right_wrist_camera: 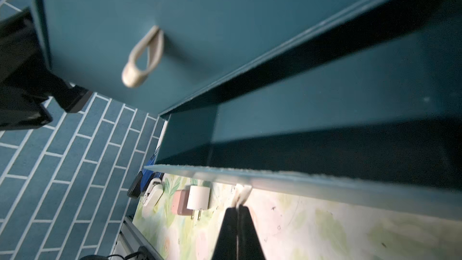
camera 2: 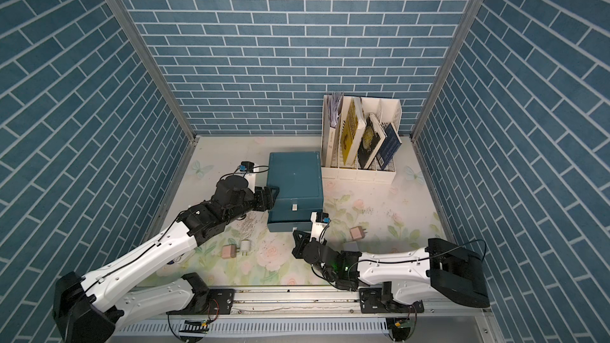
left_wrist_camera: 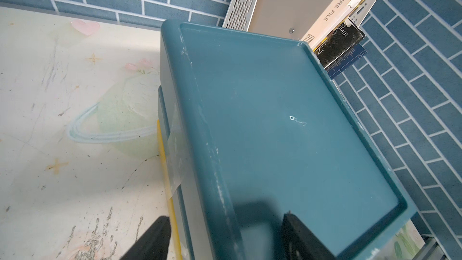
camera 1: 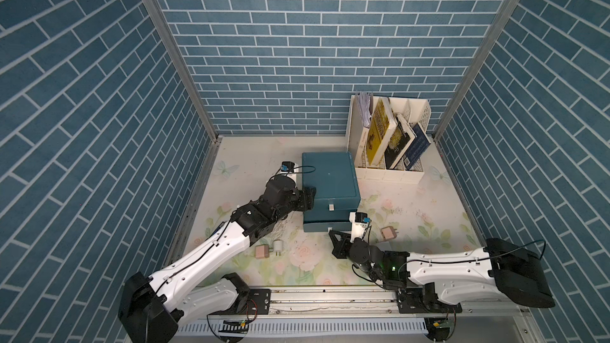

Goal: Place the plugs into the drawer by color
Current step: Open the drawer in the storage box, then pick up the plug from the center of the board.

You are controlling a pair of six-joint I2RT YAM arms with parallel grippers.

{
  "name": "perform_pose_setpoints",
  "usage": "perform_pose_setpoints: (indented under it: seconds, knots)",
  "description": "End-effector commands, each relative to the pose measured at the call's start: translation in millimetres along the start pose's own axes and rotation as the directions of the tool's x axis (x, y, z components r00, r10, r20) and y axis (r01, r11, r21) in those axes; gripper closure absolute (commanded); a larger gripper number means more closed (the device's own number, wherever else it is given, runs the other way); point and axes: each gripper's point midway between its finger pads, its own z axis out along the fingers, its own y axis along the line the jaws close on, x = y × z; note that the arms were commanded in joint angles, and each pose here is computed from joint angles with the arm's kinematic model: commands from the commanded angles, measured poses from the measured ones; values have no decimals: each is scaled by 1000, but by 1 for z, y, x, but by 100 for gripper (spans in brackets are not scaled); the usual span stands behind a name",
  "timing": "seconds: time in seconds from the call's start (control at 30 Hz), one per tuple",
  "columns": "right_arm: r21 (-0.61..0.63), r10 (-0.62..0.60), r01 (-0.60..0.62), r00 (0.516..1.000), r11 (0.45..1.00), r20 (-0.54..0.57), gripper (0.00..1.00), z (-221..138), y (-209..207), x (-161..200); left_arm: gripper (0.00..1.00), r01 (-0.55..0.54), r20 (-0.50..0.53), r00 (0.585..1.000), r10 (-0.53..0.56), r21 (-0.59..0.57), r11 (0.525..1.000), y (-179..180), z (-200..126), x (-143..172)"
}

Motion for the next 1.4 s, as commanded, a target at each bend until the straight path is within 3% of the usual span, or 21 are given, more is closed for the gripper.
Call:
perform_pose_setpoints:
  seconds: [0.0,0.27,0.57,0.6,0.67,0.77,0.8,0.9,1.13,1.37]
  knots:
    - [64,-16,15,1000,998,19,100,-13,-15,2,26,4,-46,999,-5,-20,1000,4,3,9]
    - [81,-44,47,999,996,-29,100,-26,-14,29,26,8,-50,999,-9,-23,1000,6,6,12]
    - [101,-54,57,998,993,-35,99,-28,-17,30,27,18,-59,998,-19,-18,1000,4,9,14]
    - [111,-66,71,997,991,-45,87,-28,-17,30,27,19,-55,998,-20,-14,1000,4,8,12]
    - [173,-114,122,992,977,-55,50,-32,-20,27,27,19,-52,998,-19,-15,1000,3,6,11]
    - [275,-200,207,978,939,-53,15,-48,-20,11,26,22,-43,999,-22,-8,1000,1,3,6]
    - [306,-223,229,973,924,-55,10,-53,-21,4,25,23,-39,999,-24,-5,1000,0,2,4]
    - [393,-268,271,961,879,-62,9,-75,-25,-26,25,27,-23,999,-27,5,1000,-5,-3,-5]
    - [591,-170,182,982,786,-76,13,-113,-88,-97,23,39,71,997,-41,28,999,-15,-32,-40]
    - [680,-44,143,986,719,-160,17,-103,-161,-100,22,46,79,996,-49,39,998,-18,-43,-45]
